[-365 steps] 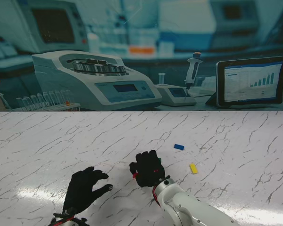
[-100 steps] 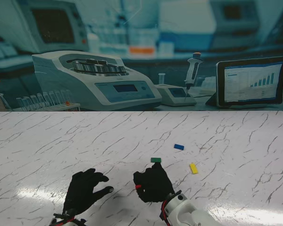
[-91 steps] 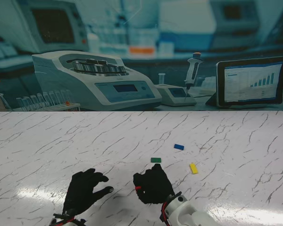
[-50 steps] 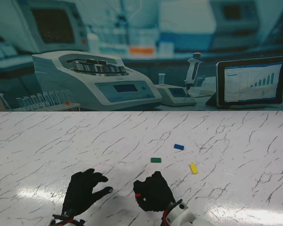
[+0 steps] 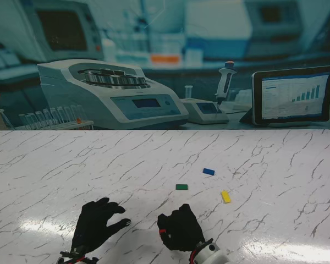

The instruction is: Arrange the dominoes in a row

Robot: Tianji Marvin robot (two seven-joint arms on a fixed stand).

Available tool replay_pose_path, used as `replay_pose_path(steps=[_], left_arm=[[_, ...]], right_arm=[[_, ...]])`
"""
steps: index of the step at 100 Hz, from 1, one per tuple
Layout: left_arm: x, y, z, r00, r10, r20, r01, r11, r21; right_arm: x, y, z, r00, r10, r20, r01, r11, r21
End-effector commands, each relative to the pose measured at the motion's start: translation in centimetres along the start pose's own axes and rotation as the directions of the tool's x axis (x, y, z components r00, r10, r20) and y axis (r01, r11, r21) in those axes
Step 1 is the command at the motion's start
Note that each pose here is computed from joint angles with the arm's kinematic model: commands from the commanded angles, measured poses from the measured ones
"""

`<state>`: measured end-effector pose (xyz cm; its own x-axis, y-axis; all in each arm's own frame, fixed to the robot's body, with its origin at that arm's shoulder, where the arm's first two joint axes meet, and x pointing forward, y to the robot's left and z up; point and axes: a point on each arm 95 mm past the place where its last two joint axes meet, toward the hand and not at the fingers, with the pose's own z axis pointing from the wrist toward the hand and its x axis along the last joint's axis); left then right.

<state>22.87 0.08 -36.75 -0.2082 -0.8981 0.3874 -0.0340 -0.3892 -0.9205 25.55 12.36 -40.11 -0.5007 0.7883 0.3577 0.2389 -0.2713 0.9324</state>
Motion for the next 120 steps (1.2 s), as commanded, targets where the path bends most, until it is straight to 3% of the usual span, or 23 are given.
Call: replay_pose_path(steps=[1, 120], left_arm=[[0.3, 0.3, -0.3, 1.000, -0.018, -0.010, 0.018, 1.000, -0.013], [0.3, 0.1, -0.3, 1.000, -0.023, -0.003, 0.023, 1.000, -0.012]], right_arm=[[0.5, -0.3, -0.1, 1.000, 0.013, 0.001, -0.013, 1.000, 0.001], [0.2, -0.2, -1.3, 0.999, 0.035, 0.013, -0.036, 0.998, 0.045]])
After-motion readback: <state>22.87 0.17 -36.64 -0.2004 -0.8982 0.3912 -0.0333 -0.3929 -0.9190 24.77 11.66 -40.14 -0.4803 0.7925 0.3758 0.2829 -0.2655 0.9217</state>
